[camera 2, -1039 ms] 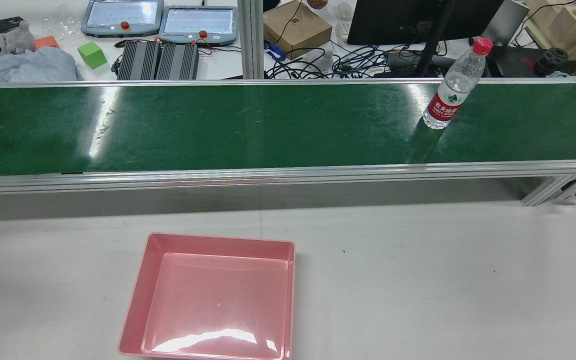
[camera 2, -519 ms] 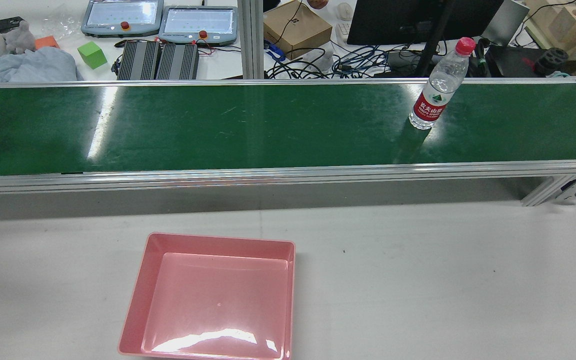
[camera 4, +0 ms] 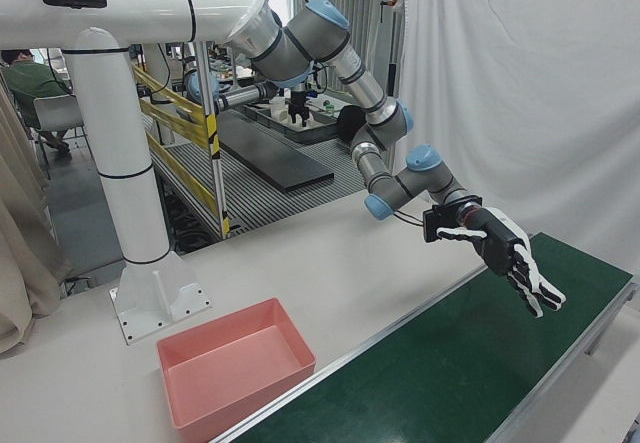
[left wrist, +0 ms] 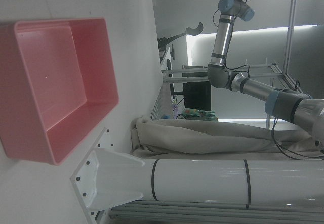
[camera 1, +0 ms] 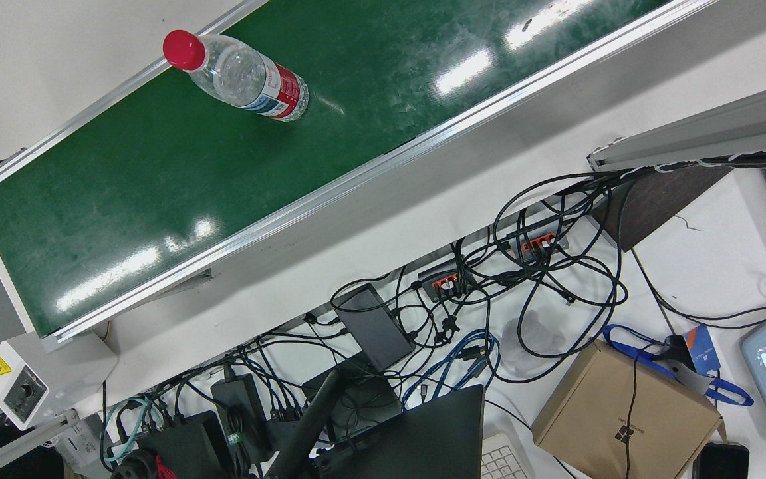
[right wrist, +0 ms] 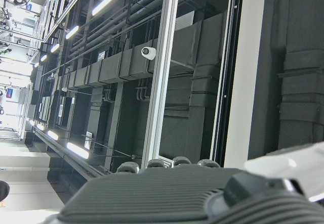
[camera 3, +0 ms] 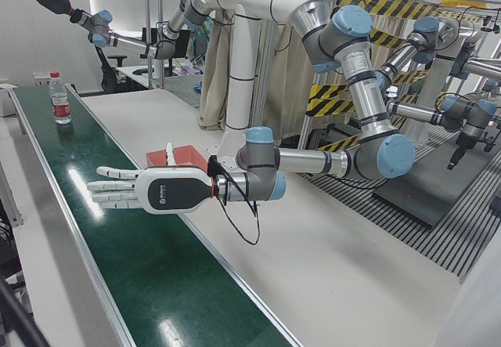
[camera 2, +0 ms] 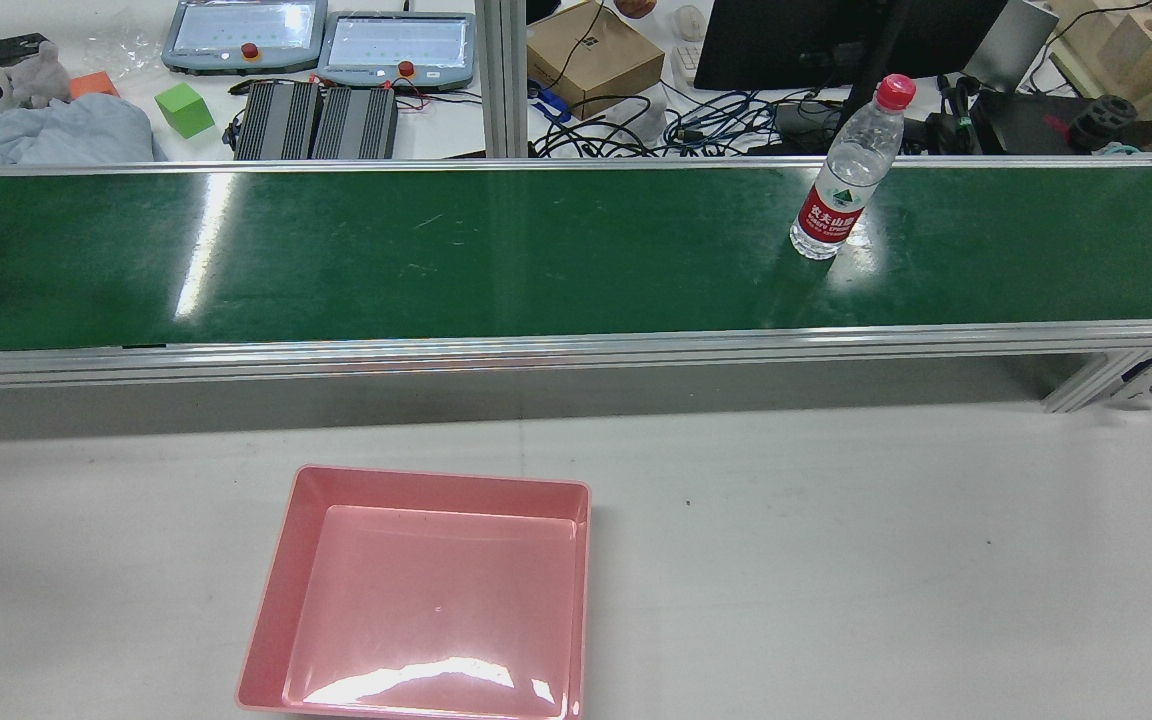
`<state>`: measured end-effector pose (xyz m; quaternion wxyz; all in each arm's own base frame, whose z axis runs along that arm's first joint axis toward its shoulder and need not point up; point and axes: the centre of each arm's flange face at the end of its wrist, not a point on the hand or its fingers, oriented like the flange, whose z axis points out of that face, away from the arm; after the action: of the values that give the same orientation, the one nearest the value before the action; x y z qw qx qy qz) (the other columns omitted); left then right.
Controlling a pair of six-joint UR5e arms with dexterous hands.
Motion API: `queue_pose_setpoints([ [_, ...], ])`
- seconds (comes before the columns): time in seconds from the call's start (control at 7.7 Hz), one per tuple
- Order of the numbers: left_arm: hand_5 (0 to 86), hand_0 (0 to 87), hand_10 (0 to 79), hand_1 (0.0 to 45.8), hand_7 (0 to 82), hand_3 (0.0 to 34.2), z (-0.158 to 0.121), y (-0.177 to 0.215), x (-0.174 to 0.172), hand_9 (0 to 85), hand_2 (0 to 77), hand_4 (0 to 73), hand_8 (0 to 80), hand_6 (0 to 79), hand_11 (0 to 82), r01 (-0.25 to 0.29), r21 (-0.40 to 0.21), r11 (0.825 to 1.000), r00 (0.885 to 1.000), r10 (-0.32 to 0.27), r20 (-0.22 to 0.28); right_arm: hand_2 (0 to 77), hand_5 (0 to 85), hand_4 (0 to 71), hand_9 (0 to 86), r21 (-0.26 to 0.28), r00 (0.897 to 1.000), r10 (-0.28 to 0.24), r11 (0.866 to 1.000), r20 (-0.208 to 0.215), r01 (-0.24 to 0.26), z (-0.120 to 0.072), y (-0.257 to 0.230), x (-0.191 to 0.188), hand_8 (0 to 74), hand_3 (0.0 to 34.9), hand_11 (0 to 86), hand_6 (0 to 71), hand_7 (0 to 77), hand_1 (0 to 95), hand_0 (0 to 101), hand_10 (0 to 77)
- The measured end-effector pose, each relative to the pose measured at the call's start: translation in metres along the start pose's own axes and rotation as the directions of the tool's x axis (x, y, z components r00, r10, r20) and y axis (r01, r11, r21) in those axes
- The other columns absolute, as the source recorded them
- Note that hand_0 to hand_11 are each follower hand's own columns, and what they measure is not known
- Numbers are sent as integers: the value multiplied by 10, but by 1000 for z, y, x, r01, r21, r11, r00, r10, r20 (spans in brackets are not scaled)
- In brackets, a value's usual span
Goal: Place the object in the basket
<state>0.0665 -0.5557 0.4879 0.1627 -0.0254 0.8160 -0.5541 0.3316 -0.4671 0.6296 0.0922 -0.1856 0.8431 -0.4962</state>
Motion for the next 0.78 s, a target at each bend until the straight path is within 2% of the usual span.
queue_pose_setpoints([
  [0.78, 158, 493, 54, 87, 11, 1, -1, -1, -1, 16, 5, 136, 33, 33, 87, -1, 6, 1000, 1000, 1, 3, 11, 0, 5, 0, 0, 1000, 0, 1000, 0, 0, 0, 0, 0, 0, 2, 0, 0, 5, 0, 3, 5],
])
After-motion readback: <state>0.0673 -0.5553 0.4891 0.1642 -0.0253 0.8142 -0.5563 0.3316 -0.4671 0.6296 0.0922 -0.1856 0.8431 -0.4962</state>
